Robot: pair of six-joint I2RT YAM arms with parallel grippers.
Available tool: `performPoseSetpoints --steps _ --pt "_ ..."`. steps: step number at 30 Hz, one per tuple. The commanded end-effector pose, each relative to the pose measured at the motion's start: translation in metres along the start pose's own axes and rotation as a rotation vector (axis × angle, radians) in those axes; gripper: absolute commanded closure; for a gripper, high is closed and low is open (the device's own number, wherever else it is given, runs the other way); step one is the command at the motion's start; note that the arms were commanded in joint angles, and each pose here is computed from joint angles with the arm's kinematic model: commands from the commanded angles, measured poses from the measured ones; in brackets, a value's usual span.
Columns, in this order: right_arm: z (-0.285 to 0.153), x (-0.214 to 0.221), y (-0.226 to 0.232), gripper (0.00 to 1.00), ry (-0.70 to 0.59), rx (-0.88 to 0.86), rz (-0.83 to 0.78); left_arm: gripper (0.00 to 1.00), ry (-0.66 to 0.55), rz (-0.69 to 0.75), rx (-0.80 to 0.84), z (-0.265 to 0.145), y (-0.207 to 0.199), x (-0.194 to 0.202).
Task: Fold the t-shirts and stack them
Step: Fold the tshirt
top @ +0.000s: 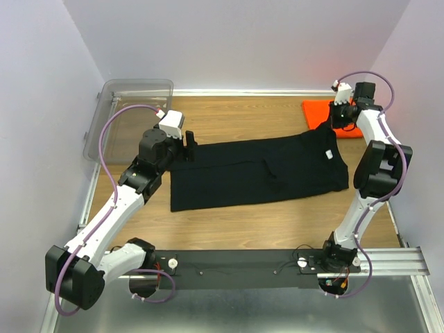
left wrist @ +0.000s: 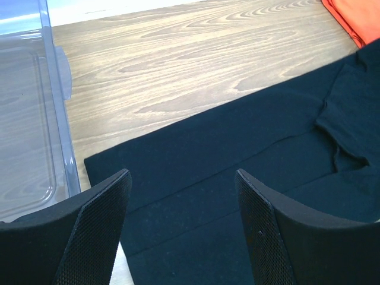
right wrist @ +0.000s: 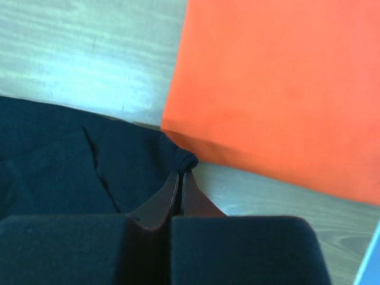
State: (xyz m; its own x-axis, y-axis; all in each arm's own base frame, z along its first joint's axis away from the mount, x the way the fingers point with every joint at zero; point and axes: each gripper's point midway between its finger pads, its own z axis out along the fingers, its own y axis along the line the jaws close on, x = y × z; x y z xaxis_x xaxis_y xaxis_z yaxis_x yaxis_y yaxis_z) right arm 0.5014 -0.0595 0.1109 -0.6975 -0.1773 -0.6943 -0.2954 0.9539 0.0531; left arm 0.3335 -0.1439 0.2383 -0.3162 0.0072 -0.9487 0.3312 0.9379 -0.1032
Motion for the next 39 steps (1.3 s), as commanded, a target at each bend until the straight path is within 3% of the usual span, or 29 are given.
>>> performPoseSetpoints --steps 1,16,29,33,34,37,39 --pt "0.0 -0.024 -0.01 0.99 -0.046 0.062 -0.008 0.21 0.0 0.012 -0.016 -0.001 0.005 0.002" --pt "0.028 -0.07 0.027 0.99 -0.079 0.092 -0.075 0.21 0.0 0.007 -0.018 0.0 0.009 0.002" --pt "0.047 -0.112 0.031 0.98 -0.135 0.182 -0.081 0.21 -0.003 0.002 -0.013 0.002 0.012 0.0" --pt "0.059 -0.104 0.027 0.85 -0.111 0.198 -0.069 0.21 0.002 -0.003 0.018 0.004 0.008 0.002" --pt "0.059 -0.104 0.026 0.7 -0.109 0.206 -0.069 0.21 0.003 -0.007 0.023 0.004 0.007 0.002" --pt "0.056 -0.102 0.018 0.47 -0.1 0.254 -0.058 0.21 0.015 -0.015 0.055 0.009 0.002 0.006" --pt "0.051 -0.102 0.017 0.42 -0.101 0.267 -0.063 0.21 0.04 -0.024 0.077 0.014 -0.002 0.012"
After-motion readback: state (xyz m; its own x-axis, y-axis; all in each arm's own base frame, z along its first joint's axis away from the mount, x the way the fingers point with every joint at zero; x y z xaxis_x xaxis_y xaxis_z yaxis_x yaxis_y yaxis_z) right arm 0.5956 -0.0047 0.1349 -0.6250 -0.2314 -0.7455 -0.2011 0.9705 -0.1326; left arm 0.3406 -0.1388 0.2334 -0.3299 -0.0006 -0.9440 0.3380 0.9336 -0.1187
